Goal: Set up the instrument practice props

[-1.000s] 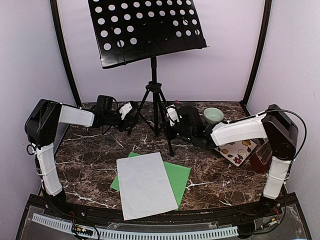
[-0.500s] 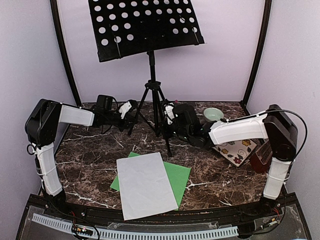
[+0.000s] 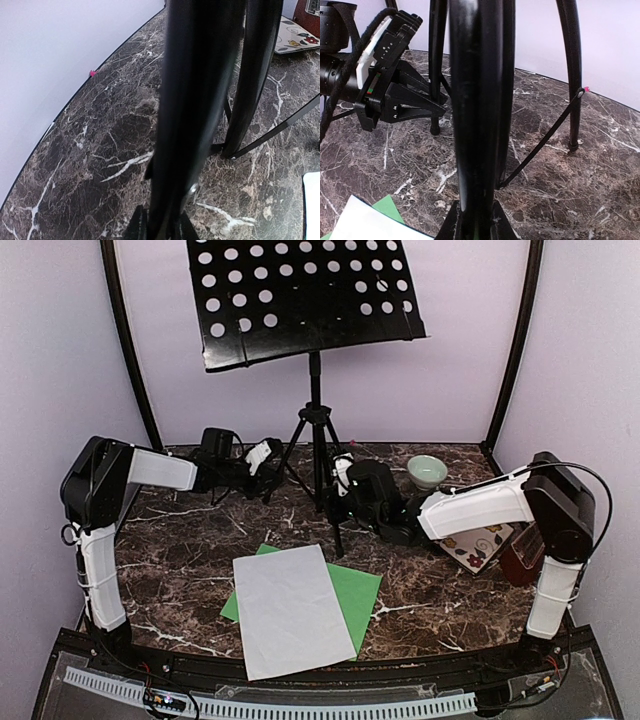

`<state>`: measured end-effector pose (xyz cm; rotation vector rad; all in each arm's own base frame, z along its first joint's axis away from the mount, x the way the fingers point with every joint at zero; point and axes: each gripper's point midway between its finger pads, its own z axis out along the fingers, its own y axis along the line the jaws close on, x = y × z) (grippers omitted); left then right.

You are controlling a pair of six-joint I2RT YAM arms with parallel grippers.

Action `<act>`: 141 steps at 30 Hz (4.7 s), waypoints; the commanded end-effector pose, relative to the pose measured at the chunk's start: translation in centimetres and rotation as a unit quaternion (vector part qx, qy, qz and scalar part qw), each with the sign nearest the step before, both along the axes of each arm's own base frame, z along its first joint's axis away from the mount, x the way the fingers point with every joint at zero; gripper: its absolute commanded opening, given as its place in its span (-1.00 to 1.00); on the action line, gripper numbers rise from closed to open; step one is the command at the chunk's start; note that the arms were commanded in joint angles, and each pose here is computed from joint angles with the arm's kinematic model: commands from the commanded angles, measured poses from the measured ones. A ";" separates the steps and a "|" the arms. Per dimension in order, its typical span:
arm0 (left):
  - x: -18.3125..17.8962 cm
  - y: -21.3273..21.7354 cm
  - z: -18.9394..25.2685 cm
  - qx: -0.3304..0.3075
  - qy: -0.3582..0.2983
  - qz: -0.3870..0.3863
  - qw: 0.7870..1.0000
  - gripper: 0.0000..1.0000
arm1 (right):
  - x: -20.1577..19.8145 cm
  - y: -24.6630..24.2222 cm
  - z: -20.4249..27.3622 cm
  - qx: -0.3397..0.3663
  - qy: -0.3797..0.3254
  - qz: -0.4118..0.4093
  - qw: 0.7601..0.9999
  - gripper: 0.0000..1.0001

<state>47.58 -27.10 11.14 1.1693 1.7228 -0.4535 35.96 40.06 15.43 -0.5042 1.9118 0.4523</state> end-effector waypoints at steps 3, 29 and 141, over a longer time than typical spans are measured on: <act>5.3 1.9 2.8 -0.038 -0.017 0.102 0.994 -1.00 | -0.4 -2.0 -2.9 -0.021 0.034 -0.056 0.998 -1.00; -7.2 8.2 3.1 -0.174 0.208 0.311 0.911 0.46 | -5.1 -2.9 3.0 0.033 0.049 0.017 0.998 0.86; -23.7 8.5 -6.9 -0.314 0.456 0.400 0.730 0.04 | -11.8 7.5 -16.2 -0.106 0.212 0.163 0.958 -0.54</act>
